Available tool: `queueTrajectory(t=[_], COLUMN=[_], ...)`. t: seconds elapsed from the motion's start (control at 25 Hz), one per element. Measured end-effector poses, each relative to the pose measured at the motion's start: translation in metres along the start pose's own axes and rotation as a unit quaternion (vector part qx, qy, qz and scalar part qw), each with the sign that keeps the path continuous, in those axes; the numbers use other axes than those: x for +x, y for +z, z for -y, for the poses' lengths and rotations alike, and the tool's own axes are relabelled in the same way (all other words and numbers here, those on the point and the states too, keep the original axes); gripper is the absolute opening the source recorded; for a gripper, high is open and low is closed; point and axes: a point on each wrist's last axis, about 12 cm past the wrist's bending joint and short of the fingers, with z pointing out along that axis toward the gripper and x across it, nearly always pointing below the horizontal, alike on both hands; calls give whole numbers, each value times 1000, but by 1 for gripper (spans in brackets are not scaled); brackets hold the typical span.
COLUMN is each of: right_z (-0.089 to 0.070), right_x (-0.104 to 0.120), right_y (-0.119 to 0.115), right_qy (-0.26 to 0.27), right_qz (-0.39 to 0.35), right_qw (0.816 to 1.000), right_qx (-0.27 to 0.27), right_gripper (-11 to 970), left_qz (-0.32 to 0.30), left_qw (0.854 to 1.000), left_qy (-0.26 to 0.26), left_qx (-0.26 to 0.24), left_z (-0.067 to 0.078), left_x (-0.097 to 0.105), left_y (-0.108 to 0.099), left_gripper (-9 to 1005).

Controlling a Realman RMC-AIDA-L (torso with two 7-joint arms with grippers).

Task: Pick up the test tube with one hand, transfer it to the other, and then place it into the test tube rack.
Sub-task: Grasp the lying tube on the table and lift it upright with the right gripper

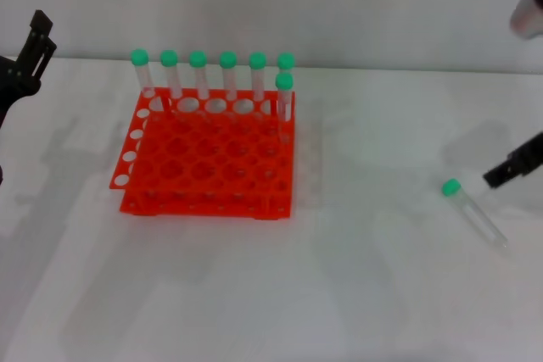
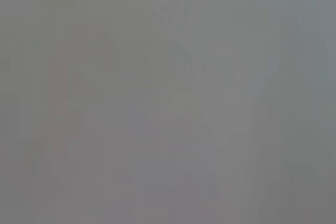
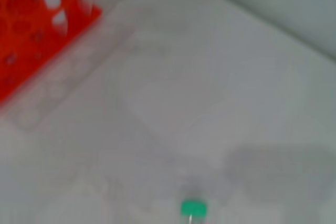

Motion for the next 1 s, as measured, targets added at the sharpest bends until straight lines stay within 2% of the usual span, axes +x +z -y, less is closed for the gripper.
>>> queueTrajectory(t=[0.28, 0.52, 0.76, 1.0], right_z=[-3, -4, -6, -11], right_x=[8, 14, 14, 12], right_y=[27, 40, 49, 56], right_qy=[13, 21, 21, 14], right_qz=[-61, -81, -88, -96], right_qw=[998, 996, 995, 994], right_qx=[-30, -40, -40, -41], right_gripper=[825, 821, 704, 705], left_qz=[-5, -6, -11, -11], left_qw=[1000, 1000, 1000, 1000], left_qy=[0, 1, 10, 11], left_qx=[0, 3, 3, 3], left_z=[1, 3, 5, 5], left_x=[1, 1, 2, 2], left_y=[5, 10, 15, 16], left_gripper=[694, 688, 683, 677])
